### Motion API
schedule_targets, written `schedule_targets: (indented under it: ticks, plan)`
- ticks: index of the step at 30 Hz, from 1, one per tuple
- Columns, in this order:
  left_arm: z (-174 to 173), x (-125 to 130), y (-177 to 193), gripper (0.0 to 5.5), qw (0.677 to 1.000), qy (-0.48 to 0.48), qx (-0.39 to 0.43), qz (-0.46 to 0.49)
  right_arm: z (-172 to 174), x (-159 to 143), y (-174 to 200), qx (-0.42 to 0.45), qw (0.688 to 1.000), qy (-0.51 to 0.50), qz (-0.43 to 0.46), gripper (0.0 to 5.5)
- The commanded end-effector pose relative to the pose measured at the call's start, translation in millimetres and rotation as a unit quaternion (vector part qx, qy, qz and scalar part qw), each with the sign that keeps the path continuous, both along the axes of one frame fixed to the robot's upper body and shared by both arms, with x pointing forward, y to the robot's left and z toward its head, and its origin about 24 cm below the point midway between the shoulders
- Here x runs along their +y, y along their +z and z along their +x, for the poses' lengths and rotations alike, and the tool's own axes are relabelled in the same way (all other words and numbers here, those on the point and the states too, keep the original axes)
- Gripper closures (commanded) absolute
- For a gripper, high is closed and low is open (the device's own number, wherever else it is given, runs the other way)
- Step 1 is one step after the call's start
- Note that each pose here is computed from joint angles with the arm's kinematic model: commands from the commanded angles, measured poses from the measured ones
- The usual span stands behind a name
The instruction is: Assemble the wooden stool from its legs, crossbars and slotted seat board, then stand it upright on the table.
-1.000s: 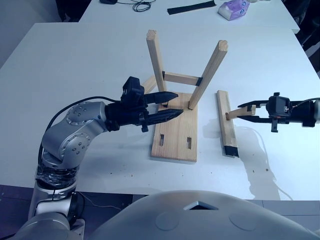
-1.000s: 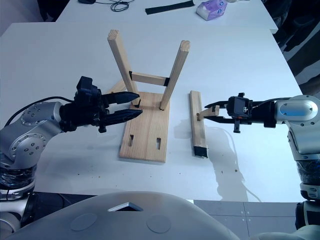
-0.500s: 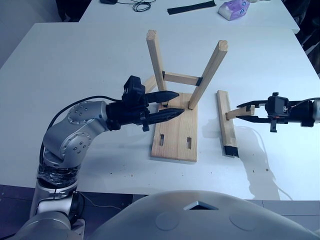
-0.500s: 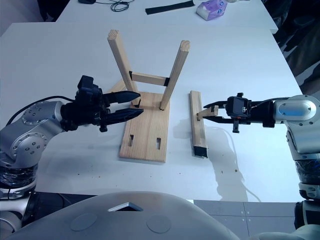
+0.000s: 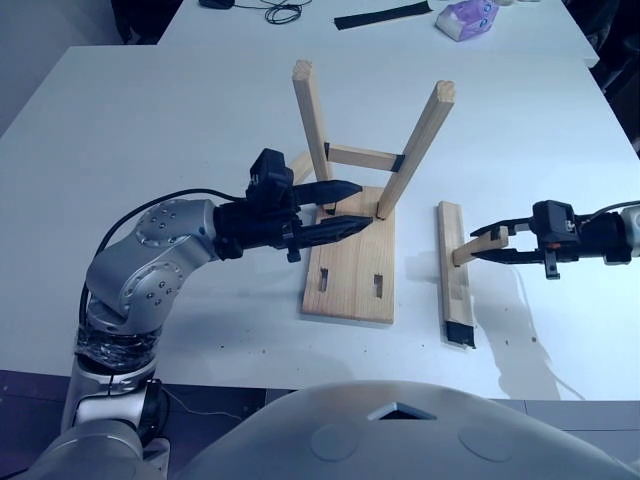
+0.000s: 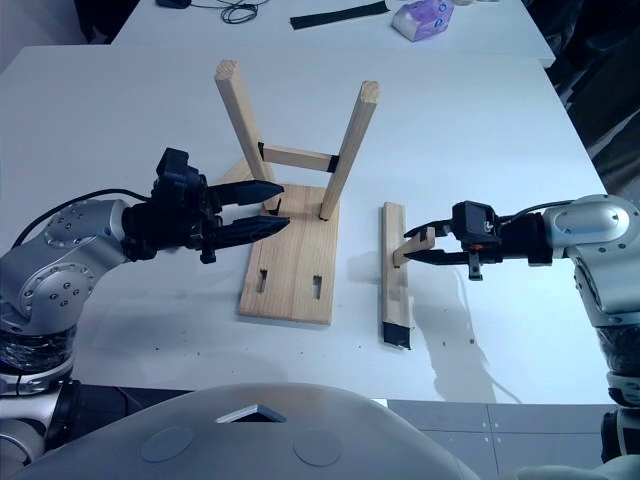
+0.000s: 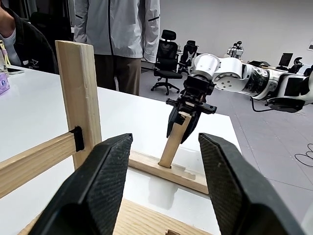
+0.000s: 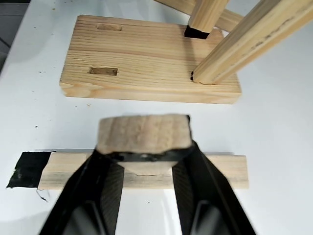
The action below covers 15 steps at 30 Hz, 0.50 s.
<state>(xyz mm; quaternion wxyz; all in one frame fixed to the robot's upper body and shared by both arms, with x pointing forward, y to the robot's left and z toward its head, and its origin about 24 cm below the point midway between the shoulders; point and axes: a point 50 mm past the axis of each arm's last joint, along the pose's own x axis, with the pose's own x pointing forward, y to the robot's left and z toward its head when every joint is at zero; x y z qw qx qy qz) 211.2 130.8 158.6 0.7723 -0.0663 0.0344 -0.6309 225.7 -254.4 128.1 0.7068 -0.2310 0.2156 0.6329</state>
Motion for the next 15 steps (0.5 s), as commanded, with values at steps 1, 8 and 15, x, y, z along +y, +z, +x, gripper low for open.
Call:
schedule_targets:
  ticks: [1, 8, 15]
  plan:
    - [0, -3, -1, 2.99, 1.0, -0.008, 0.005, 0.004, 1, 6, -23, 0.053, 0.998, 0.012, -0.034, 4.2]
    - [1, -1, -1, 2.99, 1.0, -0.01, 0.007, 0.005, -12, 8, -43, 0.073, 0.996, 0.021, -0.046, 4.2]
    - [3, 0, 0, 2.99, 1.0, -0.008, 0.006, 0.005, -10, 14, -37, 0.045, 0.999, -0.024, 0.018, 4.2]
